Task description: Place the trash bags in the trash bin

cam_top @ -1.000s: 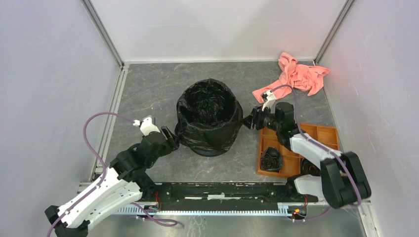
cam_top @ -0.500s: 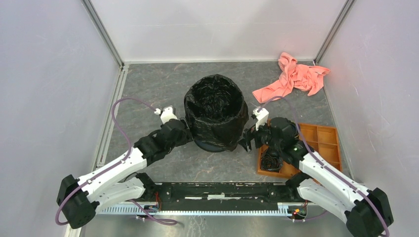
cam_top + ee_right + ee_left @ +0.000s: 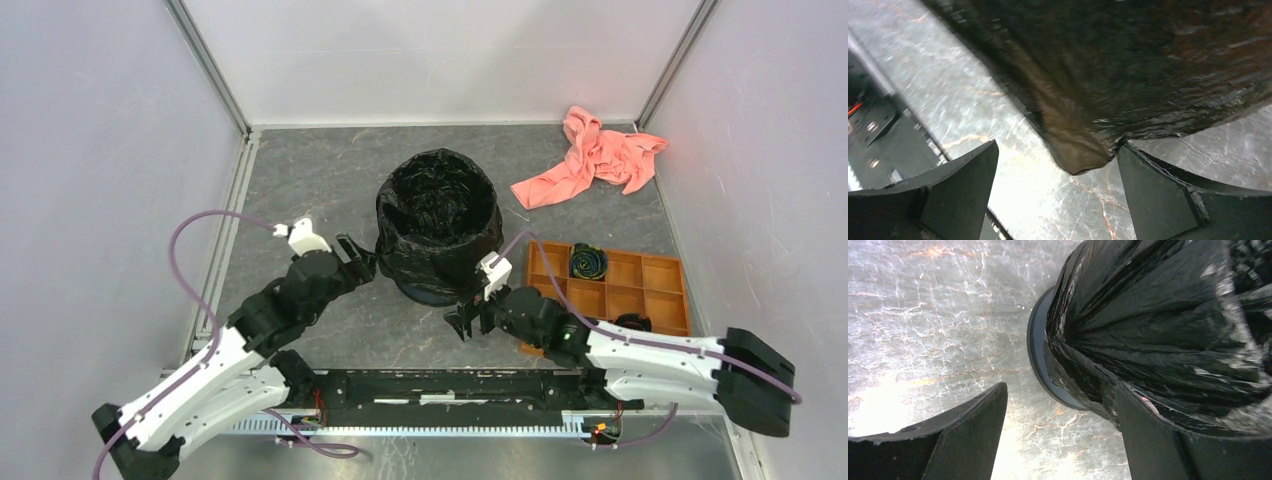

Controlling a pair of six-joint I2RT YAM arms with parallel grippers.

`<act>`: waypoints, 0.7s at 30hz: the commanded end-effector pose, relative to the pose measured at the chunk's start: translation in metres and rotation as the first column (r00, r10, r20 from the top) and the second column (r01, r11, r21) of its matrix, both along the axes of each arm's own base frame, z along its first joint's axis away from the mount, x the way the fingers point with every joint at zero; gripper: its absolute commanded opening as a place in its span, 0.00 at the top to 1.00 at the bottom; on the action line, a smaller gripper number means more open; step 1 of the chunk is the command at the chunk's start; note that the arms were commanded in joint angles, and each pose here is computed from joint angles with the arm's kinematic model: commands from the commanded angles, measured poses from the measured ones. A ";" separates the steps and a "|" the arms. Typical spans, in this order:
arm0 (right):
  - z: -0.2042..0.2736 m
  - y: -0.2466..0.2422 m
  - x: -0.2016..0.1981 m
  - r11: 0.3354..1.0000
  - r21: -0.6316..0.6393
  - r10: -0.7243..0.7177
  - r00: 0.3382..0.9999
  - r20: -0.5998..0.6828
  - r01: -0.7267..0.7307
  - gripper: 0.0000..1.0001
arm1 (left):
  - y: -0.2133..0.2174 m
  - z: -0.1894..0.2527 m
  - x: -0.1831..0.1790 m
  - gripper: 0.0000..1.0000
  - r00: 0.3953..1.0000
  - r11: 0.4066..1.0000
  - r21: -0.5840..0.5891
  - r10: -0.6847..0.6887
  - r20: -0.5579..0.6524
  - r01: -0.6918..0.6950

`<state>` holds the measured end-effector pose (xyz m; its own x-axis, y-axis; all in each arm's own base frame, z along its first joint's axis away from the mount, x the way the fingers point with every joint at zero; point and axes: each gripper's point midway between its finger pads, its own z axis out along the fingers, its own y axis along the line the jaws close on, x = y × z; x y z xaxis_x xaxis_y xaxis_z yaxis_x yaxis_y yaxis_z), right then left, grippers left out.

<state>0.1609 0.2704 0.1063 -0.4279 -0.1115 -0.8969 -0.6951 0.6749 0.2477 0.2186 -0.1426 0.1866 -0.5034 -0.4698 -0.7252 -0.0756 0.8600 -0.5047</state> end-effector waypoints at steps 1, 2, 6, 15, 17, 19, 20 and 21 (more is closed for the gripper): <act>0.021 0.002 0.043 0.935 0.133 -0.332 0.943 -0.001 0.329 0.06 | 0.025 0.012 -0.003 0.14 0.993 0.994 -0.029 0.107 0.048 -0.106; 0.018 0.004 0.048 0.920 0.139 -0.369 0.930 -0.010 0.366 0.06 | 0.027 0.017 -0.004 0.14 0.992 0.993 -0.038 0.112 0.063 -0.110; 0.011 -0.016 0.077 0.774 0.167 -0.617 0.787 -0.018 0.611 0.05 | 0.034 0.030 -0.004 0.13 0.987 0.991 -0.040 0.129 0.094 -0.126; 0.027 -0.018 0.151 0.608 0.271 -0.772 0.635 -0.019 0.746 0.07 | 0.047 0.041 -0.008 0.11 0.982 0.990 0.002 0.138 0.127 -0.140; 0.030 -0.020 0.175 0.580 0.279 -0.794 0.608 -0.019 0.765 0.07 | 0.049 0.043 -0.009 0.11 0.982 0.991 0.001 0.136 0.132 -0.137; 0.035 -0.025 0.199 0.558 0.272 -0.817 0.577 0.010 0.784 0.07 | 0.051 0.044 -0.010 0.11 0.981 0.990 0.005 0.137 0.135 -0.139; 0.036 -0.027 0.213 0.549 0.262 -0.827 0.562 0.030 0.794 0.07 | 0.052 0.045 -0.011 0.11 0.981 0.990 0.007 0.136 0.136 -0.138; 0.037 -0.029 0.226 0.540 0.254 -0.836 0.548 0.046 0.803 0.07 | 0.052 0.046 -0.012 0.10 0.981 0.991 0.008 0.133 0.138 -0.135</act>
<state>0.3334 0.2456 0.1022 -0.2580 0.3208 -0.9113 0.0383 0.9459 0.3222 0.2061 -0.1006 0.2135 -0.3827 -0.5243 -0.7607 -0.1287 0.8456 -0.5180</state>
